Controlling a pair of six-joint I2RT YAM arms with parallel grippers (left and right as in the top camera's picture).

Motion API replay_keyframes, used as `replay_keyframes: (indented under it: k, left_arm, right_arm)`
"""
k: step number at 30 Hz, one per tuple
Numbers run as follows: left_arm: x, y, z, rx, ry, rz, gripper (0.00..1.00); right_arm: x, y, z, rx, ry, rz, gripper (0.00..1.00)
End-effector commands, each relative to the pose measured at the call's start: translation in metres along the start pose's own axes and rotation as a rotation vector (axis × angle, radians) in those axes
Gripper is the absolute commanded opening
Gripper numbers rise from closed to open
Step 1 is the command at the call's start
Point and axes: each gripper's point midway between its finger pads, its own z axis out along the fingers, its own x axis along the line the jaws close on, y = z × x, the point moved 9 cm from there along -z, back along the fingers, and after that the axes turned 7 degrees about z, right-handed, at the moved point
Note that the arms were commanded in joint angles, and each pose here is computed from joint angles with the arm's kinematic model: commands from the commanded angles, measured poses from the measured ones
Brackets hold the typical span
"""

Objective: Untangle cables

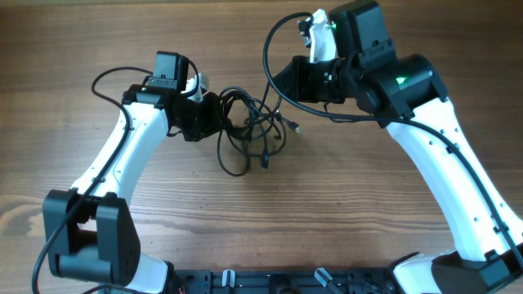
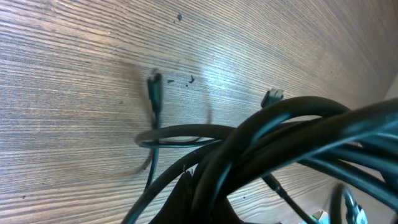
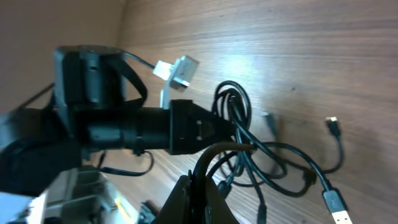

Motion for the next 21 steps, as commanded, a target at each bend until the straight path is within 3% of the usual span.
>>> replay_keyframes:
  k: [1, 3, 5, 8, 10, 15, 20, 21]
  left_arm:
    - [0.011, 0.001, 0.008, 0.006, 0.080, -0.016, 0.04]
    - [0.011, 0.001, 0.008, 0.005, 0.080, -0.015, 0.04]
    - [0.011, 0.001, 0.008, 0.005, 0.080, -0.016, 0.04]
    - [0.011, 0.001, 0.008, 0.007, 0.080, -0.017, 0.04]
    - [0.011, 0.001, 0.008, 0.007, 0.080, -0.017, 0.04]
    - [0.004, -0.002, 0.009, 0.040, -0.007, 0.022, 0.04]
    - [-0.020, 0.001, 0.003, 0.072, -0.308, 0.159, 0.04]
    - [-0.027, 0.008, -0.005, 0.050, -0.441, 0.196, 0.04]
  right_arm:
    - [0.021, 0.019, -0.051, -0.033, 0.278, 0.032, 0.04]
    - [0.012, 0.041, -0.078, -0.051, 0.422, 0.055, 0.04]
    - [-0.008, 0.059, -0.100, -0.131, 0.430, 0.085, 0.04]
    - [-0.054, 0.075, -0.107, -0.335, 0.135, 0.164, 0.04]
    - [-0.076, 0.069, -0.097, -0.359, -0.094, 0.197, 0.04]
    - [-0.081, 0.054, -0.050, -0.190, -0.200, 0.144, 0.09]
    - [-0.080, 0.039, 0.013, 0.008, -0.210, 0.120, 0.22]
    - [-0.082, 0.036, 0.026, 0.051, -0.216, 0.126, 0.25]
